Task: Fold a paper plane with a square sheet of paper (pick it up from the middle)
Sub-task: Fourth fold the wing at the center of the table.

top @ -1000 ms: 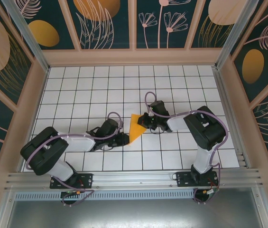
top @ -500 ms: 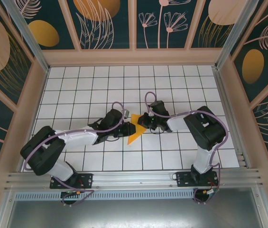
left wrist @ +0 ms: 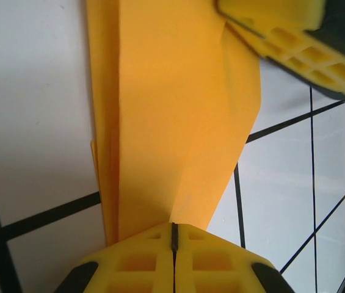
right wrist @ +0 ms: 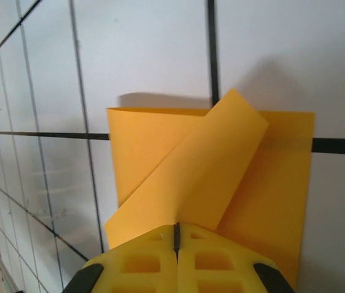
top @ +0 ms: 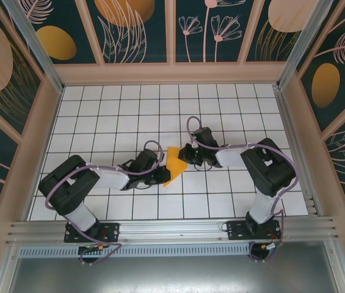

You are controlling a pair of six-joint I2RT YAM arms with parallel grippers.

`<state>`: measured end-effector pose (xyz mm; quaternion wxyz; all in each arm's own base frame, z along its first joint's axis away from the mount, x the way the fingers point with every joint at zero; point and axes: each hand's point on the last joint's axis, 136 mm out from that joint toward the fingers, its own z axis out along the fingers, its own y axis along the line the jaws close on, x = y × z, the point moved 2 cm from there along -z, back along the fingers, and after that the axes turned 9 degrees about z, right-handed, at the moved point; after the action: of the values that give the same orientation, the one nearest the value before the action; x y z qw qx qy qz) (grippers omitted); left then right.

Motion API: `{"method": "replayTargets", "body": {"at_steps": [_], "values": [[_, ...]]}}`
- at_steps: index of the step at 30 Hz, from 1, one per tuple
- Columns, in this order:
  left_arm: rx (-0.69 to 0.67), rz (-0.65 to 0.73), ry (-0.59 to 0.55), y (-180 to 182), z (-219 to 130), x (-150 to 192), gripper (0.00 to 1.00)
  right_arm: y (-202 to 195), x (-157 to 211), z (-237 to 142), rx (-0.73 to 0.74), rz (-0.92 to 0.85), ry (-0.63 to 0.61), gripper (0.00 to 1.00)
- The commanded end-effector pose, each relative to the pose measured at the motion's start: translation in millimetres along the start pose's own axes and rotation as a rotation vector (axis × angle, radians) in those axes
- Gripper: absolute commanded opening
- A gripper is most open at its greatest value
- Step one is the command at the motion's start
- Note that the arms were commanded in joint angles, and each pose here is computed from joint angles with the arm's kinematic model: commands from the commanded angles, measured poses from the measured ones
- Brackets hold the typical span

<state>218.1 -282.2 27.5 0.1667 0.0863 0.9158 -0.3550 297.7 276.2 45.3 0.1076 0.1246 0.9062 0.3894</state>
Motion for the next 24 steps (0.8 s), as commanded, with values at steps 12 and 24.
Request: {"method": "replayTargets", "body": {"at_steps": [12, 24], "values": [[-0.112, -0.015, 0.112, 29, 1, 31, 0.06, 1, 33, 23, 0.017, -0.045, 0.068, 0.05], [-0.131, -0.019, 0.130, 38, -5, 44, 0.03, -43, -71, 9, 0.054, 0.075, -0.108, 0.06]]}}
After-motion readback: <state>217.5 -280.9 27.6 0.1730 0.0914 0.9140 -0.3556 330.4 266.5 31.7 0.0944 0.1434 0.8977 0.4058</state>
